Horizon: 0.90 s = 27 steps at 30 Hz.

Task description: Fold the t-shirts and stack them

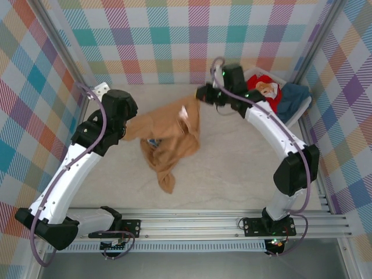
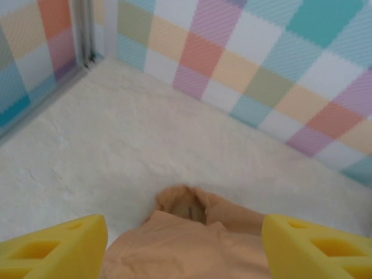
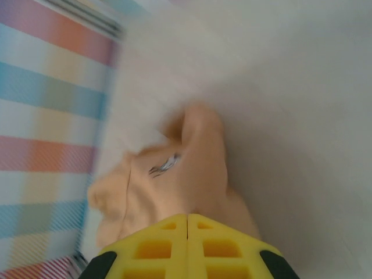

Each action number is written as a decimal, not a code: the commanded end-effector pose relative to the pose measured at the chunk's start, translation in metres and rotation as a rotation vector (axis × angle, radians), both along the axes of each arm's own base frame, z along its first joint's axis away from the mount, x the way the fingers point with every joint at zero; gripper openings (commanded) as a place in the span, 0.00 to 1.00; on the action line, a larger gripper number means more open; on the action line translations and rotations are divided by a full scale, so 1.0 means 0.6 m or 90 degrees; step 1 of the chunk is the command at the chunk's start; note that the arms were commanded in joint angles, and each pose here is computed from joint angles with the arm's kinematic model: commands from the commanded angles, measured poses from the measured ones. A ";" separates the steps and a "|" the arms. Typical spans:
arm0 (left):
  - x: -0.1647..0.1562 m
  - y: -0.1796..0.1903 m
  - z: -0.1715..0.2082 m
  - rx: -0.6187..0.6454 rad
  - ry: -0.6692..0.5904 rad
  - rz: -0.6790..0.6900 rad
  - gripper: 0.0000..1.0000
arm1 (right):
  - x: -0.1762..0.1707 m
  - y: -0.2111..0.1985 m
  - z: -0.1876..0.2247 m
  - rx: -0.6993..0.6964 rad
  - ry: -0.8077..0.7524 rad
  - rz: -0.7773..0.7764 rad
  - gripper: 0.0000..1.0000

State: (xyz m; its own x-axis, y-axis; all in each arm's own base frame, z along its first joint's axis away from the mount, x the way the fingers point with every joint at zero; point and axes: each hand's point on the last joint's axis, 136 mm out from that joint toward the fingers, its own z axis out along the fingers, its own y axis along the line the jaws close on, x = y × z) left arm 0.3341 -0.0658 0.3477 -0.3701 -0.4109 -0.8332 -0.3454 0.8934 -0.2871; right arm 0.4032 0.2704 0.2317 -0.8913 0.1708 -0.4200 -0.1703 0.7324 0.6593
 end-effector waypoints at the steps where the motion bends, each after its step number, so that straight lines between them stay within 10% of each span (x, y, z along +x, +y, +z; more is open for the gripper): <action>1: -0.004 -0.071 -0.083 -0.074 0.093 -0.123 0.69 | -0.048 -0.035 -0.065 -0.044 0.104 -0.006 0.00; 7: -0.040 -0.241 -0.184 -0.131 0.211 -0.404 0.57 | -0.078 -0.075 -0.131 -0.102 0.181 -0.024 0.00; 18: -0.063 -0.314 -0.309 -0.122 0.365 -0.451 0.65 | -0.040 -0.111 -0.129 -0.127 0.177 -0.057 0.00; 22: -0.100 -0.342 -0.347 -0.030 0.407 -0.526 0.65 | -0.028 -0.123 -0.146 -0.127 0.207 -0.052 0.03; 27: -0.115 -0.326 -0.394 0.189 0.427 -0.589 0.67 | -0.015 -0.165 -0.168 -0.166 0.240 -0.088 0.29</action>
State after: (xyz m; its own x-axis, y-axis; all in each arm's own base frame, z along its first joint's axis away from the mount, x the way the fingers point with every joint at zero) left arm 0.2648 -0.2727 0.1164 -0.8934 0.2526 -0.3715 0.3426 0.9180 -0.1997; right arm 0.3973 0.1864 0.1328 -0.9637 0.2221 -0.1479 0.1242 0.8638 0.4882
